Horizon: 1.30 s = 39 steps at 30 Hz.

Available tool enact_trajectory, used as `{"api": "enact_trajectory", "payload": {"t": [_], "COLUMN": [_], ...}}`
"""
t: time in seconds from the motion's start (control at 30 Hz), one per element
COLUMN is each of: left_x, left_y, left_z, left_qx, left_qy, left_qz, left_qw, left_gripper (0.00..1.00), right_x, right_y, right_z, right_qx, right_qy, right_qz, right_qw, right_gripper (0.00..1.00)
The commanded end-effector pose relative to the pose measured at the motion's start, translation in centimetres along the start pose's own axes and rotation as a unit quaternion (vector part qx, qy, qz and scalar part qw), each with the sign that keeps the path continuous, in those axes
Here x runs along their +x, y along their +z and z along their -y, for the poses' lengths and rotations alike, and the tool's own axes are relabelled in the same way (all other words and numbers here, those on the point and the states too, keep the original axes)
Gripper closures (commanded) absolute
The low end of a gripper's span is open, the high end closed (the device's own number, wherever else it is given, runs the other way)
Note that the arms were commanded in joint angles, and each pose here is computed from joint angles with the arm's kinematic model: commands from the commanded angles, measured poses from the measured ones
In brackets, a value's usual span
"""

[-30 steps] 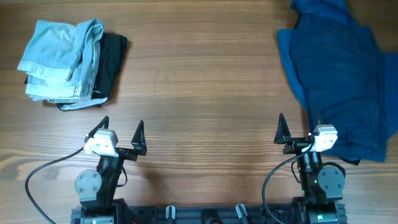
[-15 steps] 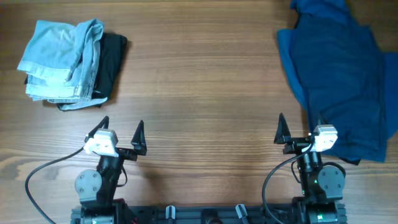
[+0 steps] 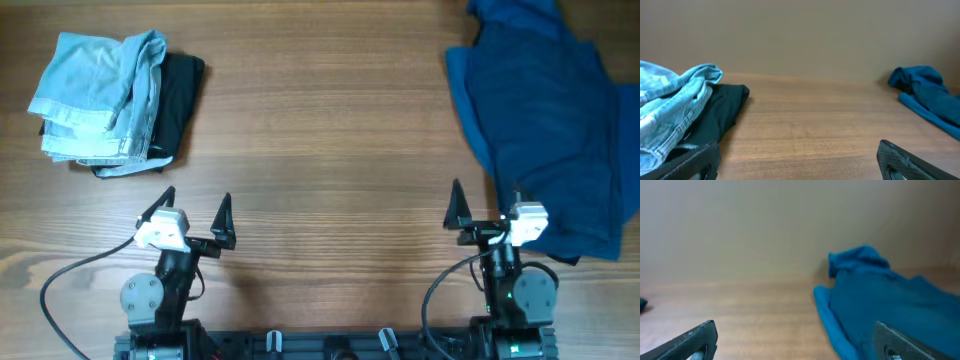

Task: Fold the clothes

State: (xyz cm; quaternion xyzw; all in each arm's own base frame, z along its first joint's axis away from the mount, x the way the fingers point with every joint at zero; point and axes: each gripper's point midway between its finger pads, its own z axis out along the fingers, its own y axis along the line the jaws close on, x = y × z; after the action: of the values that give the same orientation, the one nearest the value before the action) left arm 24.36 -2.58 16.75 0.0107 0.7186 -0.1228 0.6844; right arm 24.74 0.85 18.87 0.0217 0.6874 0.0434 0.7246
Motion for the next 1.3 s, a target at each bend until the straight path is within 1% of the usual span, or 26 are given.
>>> {"api": "enact_trajectory", "payload": {"t": [0.0, 0.07, 0.1, 0.2, 0.33, 0.37, 0.43, 0.47, 0.53, 0.57, 0.6, 0.63, 0.67, 0.77, 0.8, 0.83, 0.93, 1.0, 1.07, 1.13, 1.2, 1.27], "left_x": [-0.9, -2.3, -3.4, -6.5, -9.1, -9.7, -10.7, -11.1, -10.8, -10.2, -9.2, -8.1, -7.4, -5.1, -4.5, -4.4, -4.4, -4.3, -4.2, -4.1, -4.0, -3.8], "left_y": [-0.1, -0.3, -0.5, -0.8, 1.3, 2.7, 5.8, 8.0, 10.7, 11.8, 12.8, 13.9, 14.6, 15.9, 16.0, 16.0, 16.0, 16.0, 16.0, 15.9, 15.8, 15.8], "left_z": [1.5, 2.6, 2.9, 3.4, 3.3, 3.1, 3.2, 3.3, 3.2, 3.4, 4.0, 4.5, 4.7, 4.5, 4.4, 4.4, 4.4, 4.5, 5.0, 5.8, 6.3, 7.0], "left_qx": [0.043, 0.071, 0.079, 0.077, 0.071, 0.071, 0.089, 0.1, 0.099, 0.102, 0.113, 0.124, 0.127, 0.126, 0.124, 0.124, 0.124, 0.126, 0.131, 0.138, 0.144, 0.152], "left_qy": [0.007, 0.02, 0.027, 0.029, 0.006, -0.005, -0.031, -0.055, -0.078, -0.081, -0.073, -0.066, -0.07, -0.083, -0.086, -0.087, -0.087, -0.086, -0.084, -0.08, -0.077, -0.073], "left_qz": [0.017, 0.046, 0.064, 0.069, 0.008, -0.022, -0.087, -0.14, -0.214, -0.256, -0.311, -0.35, -0.367, -0.396, -0.403, -0.405, -0.405, -0.406, -0.408, -0.411, -0.412, -0.414], "left_qw": [0.999, 0.996, 0.994, 0.994, 0.997, 0.997, 0.992, 0.984, 0.969, 0.958, 0.941, 0.926, 0.919, 0.906, 0.903, 0.902, 0.902, 0.901, 0.9, 0.897, 0.896, 0.894], "left_gripper": [0.0, 0.0, 0.0, 0.0, 0.0, 0.0, 0.0, 0.0, 0.0, 0.0, 0.0, 0.0, 0.0, 0.0, 0.0, 0.0, 0.0, 0.0, 0.0, 0.0, 0.0, 0.0], "right_x": [-2.1, -3.6, -4.4, -7.8, -11.9, -12.9, -13.0, -12.1, -10.8, -9.9, -8.6, -7.6, -6.9, -4.7, -3.9, -3.1, -0.8, 2.3, 5.1, 8.7, 10.5, 12.9], "right_y": [-0.1, -0.4, -0.5, -0.1, 2.3, 3.7, 6.0, 7.3, 8.7, 9.4, 10.1, 10.4, 10.5, 10.9, 10.6, 10.1, 8.7, 7.5, 6.4, 5.3, 4.9, 3.4], "right_z": [-0.2, -0.5, -0.6, -0.8, -1.2, -1.5, -1.6, -2.0, -3.0, -3.3, -3.2, -3.1, -2.8, 1.6, 4.6, 7.7, 17.0, 21.4, 23.5, 24.9, 25.2, 25.5], "right_qx": [-0.004, -0.013, -0.012, -0.003, 0.003, 0.0, 0.005, -0.002, -0.027, -0.034, -0.03, -0.027, -0.019, 0.058, 0.107, 0.158, 0.269, 0.319, 0.345, 0.36, 0.354, 0.367], "right_qy": [0.01, 0.038, 0.037, 0.017, 0.007, 0.006, 0.006, 0.008, 0.016, 0.021, 0.027, 0.028, 0.036, 0.099, 0.135, 0.174, 0.254, 0.33, 0.355, 0.373, 0.381, 0.402], "right_qz": [0.039, 0.051, 0.048, 0.008, -0.05, -0.087, -0.159, -0.215, -0.273, -0.299, -0.32, -0.337, -0.348, -0.378, -0.387, -0.389, -0.377, -0.377, -0.394, -0.426, -0.445, -0.47], "right_qw": [0.999, 0.998, 0.998, 1.0, 0.999, 0.996, 0.987, 0.977, 0.961, 0.953, 0.947, 0.941, 0.936, 0.919, 0.906, 0.891, 0.849, 0.804, 0.774, 0.741, 0.729, 0.695], "right_gripper": [0.0, 0.0, 0.0, 0.0, 0.0, 0.0, 0.0, 0.0, 0.0, 0.0, 0.0, 0.0, 0.0, 0.0, 0.0, 0.0, 0.0, 0.0, 0.0, 0.04, 0.06, 0.09]}}
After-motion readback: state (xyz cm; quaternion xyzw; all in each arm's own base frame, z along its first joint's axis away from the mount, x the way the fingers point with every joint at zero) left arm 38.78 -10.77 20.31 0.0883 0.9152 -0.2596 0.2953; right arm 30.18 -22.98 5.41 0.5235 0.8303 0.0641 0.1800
